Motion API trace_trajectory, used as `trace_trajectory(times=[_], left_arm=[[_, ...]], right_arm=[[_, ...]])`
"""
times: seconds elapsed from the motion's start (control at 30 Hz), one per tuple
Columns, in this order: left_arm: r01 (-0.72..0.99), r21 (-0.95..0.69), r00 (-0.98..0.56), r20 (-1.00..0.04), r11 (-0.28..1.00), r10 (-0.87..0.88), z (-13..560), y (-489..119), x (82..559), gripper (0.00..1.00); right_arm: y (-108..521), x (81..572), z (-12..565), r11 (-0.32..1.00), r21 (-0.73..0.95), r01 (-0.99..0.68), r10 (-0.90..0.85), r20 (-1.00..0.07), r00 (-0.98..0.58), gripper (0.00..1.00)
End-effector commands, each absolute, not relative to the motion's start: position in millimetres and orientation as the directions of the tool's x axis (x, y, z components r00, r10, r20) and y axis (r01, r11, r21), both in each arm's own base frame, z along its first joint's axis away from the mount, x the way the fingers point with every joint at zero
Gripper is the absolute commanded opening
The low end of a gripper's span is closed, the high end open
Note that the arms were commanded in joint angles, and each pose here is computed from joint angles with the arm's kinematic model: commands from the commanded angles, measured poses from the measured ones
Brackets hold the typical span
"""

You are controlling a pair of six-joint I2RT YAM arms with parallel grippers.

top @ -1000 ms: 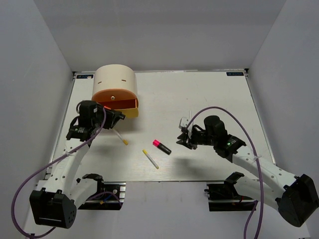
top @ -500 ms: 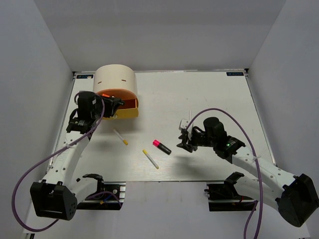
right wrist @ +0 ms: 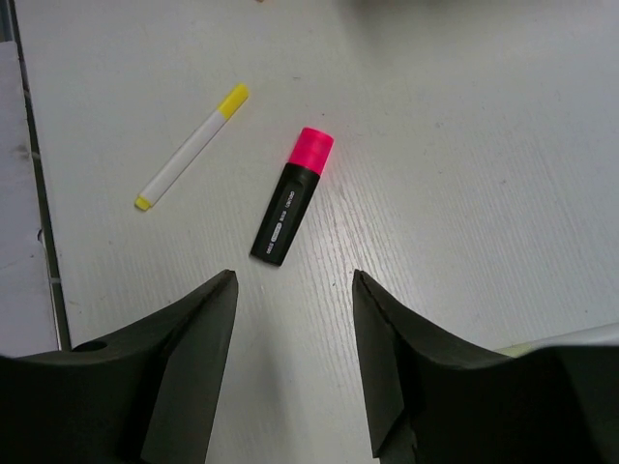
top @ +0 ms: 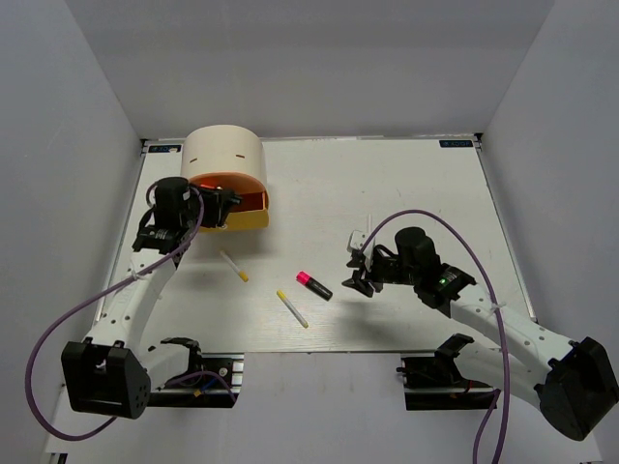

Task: Sort the stationery into containers
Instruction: Place the pen in the storage box, then pick up the pen from the center of the board.

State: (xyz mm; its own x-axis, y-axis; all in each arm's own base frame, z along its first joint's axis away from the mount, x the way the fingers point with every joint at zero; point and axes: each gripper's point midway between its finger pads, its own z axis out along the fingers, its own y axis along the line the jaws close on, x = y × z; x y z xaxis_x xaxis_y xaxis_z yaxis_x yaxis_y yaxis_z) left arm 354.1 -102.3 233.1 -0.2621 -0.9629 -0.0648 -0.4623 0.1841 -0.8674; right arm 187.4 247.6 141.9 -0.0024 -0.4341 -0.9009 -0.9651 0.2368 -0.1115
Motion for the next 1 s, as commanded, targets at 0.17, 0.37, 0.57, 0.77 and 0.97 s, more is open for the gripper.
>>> trace_trajectory(times=[0.17,0.37,0.57,0.77,0.97], left_arm=[[-0.468,-0.867,-0.248,-0.059,0.173,-0.967,231.5,-101.3,355.9,0.65],[-0.438,-0.883,-0.265,-0.052,0.169,-0.963,240.2,-105.2,355.9,0.66],[-0.220,-0.918,-0.428,-0.213,0.330,-0.878,261.8,-122.1,326.8,0.72],[-0.096,-0.899,-0.464,-0.339,0.427,-0.818,237.0,-117.6,272.9,0.95],[-0.060,-0.895,-0.453,-0.370,0.442,-0.811,207.1,-111.2,225.1,1.00]], right_arm=[[253.1,190.5,144.4,0.219,-0.127,-0.968,-0.420,-0.907,0.024,0.59],[257.3,197.1,142.1,0.241,-0.087,-0.966,-0.429,-0.903,-0.025,0.59],[275.4,209.9,139.2,0.271,0.028,-0.962,-0.433,-0.889,-0.148,0.57],[295.8,230.8,99.9,0.322,0.135,-0.937,-0.563,-0.768,-0.305,0.56],[329.4,235.6,93.2,0.304,0.145,-0.942,-0.617,-0.723,-0.311,0.64]])
